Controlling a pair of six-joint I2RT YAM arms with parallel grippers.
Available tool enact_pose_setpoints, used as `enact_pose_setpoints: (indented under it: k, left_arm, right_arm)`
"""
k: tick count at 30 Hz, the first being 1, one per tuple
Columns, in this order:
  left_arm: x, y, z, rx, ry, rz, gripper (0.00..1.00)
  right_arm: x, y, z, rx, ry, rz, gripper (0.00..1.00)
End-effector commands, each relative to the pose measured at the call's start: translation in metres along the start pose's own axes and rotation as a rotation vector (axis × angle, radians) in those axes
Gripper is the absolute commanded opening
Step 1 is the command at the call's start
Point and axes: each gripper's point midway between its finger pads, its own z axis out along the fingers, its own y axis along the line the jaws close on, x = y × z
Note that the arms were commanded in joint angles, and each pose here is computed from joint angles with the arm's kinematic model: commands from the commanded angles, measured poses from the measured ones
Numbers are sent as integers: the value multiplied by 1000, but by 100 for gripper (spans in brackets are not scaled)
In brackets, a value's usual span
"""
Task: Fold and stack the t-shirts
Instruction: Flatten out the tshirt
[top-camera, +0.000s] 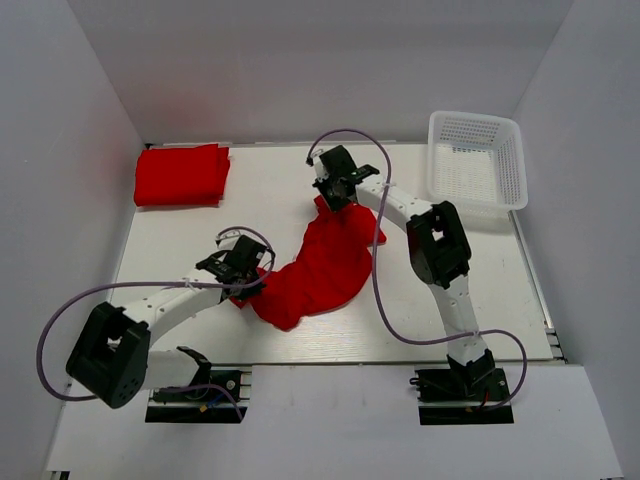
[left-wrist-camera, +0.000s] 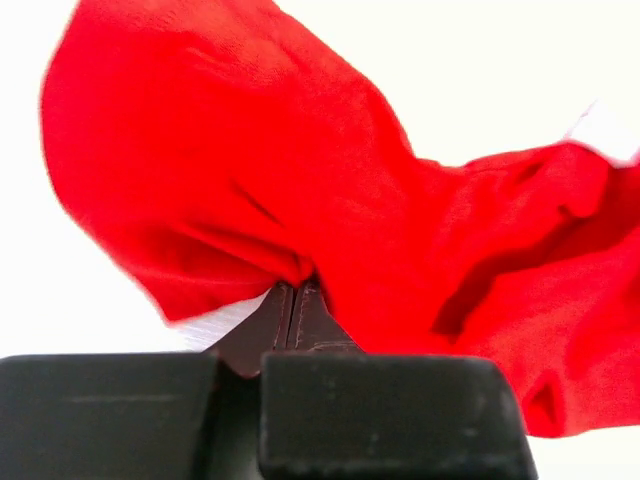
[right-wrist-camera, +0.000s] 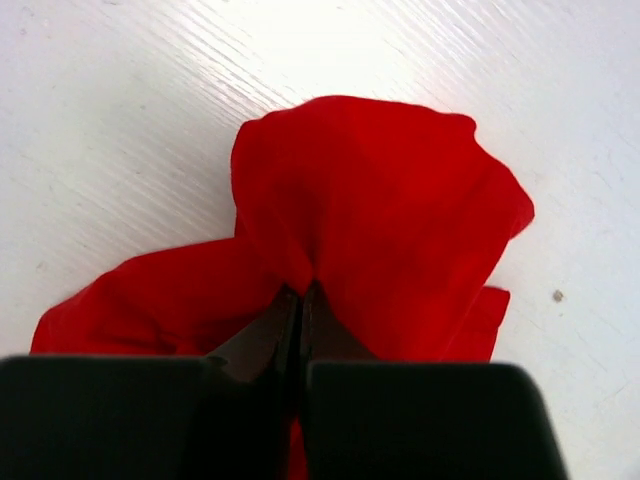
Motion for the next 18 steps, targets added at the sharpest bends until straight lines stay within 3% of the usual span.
enact_pose_setpoints:
  k: [1,8,15,18]
  left_arm:
    - [-41,-6,-28,22,-159,-12,0]
    - [-105,-17,-84,88,-410,-54,0]
    - [-231,-33,-206,55,-830,-132,0]
    - [-277,-41,-256,32,-973,-142,0]
  right_arm:
    - [-26,-17,-29,71,-98,55,0]
    - [-88,-61,-114,205,-377,166,0]
    - [-137,-151,-272,442,-677,306,0]
    - [-149,-185,-320,521,-767,351,0]
